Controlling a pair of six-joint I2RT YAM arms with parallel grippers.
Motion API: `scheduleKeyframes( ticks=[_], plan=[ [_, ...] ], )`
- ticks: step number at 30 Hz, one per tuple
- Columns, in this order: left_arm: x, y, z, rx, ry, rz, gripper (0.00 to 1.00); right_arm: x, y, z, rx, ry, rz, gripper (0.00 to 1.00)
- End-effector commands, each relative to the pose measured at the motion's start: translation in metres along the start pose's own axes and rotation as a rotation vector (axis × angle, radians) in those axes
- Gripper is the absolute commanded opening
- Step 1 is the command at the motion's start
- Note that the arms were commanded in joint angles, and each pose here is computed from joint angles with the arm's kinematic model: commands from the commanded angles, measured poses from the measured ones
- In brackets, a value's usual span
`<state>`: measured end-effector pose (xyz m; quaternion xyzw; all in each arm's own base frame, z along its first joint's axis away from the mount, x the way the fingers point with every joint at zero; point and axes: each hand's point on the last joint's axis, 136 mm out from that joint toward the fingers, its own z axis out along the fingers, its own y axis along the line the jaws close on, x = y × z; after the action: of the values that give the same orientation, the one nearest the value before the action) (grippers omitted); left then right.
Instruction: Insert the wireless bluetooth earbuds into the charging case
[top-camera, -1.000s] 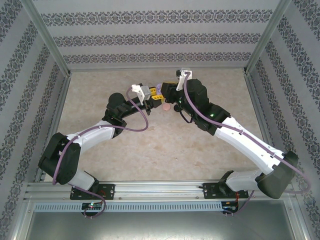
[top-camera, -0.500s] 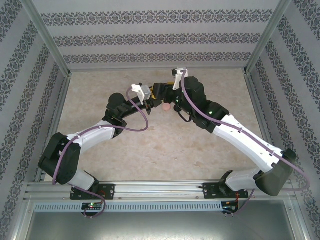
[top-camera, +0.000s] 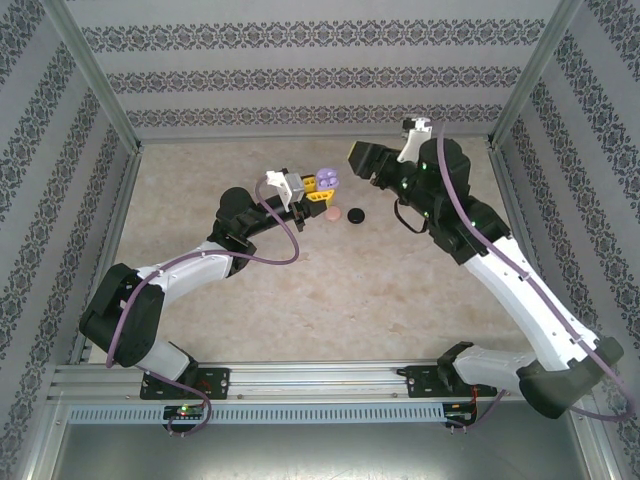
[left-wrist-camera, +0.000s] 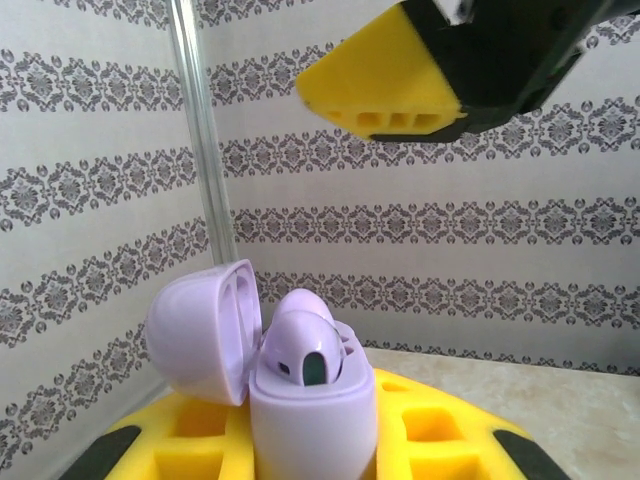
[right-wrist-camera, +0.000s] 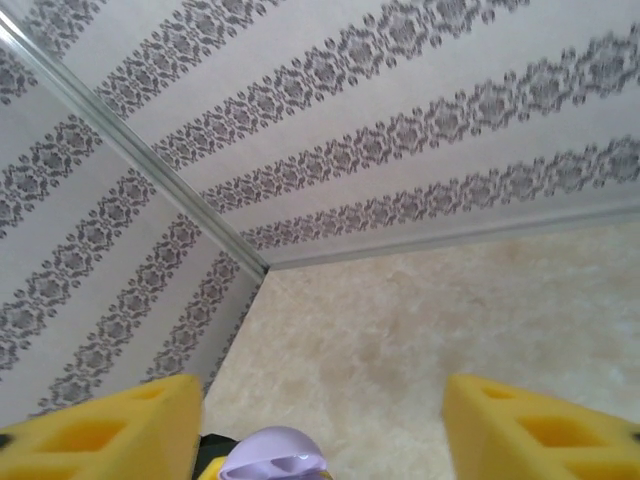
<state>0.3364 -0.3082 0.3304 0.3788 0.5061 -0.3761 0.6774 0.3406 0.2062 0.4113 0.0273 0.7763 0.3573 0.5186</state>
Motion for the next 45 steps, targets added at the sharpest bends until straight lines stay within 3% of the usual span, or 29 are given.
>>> scheduleKeyframes(
  ticks=[1,3,5,11,22,34,45],
  plan=[
    [0.0,-0.012,0.003,0.062,0.002,-0.005,0.0,0.032,-0.01,0.022,-0.018,0.192,0.043,0.5],
    [0.006,-0.016,0.002,0.079,0.025,-0.016,0.0,0.041,-0.013,0.033,-0.022,0.253,0.036,0.34],
    [0.012,-0.02,0.0,0.099,0.048,-0.029,0.0,0.049,-0.014,0.044,-0.031,0.305,0.028,0.25],
    [0.027,-0.028,-0.002,0.14,0.094,-0.071,0.0,0.068,-0.02,0.069,-0.031,0.408,0.018,0.05],
    [0.044,-0.035,0.0,0.162,0.134,-0.106,0.0,0.1,-0.031,0.086,-0.024,0.535,0.024,0.03],
    [0.045,-0.025,0.006,0.122,0.133,-0.097,0.0,0.137,-0.022,0.041,-0.052,0.628,0.008,0.0],
    [0.051,-0.017,0.012,0.095,0.138,-0.134,0.0,0.091,-0.064,-0.008,0.091,0.379,0.078,0.04]
  ],
)
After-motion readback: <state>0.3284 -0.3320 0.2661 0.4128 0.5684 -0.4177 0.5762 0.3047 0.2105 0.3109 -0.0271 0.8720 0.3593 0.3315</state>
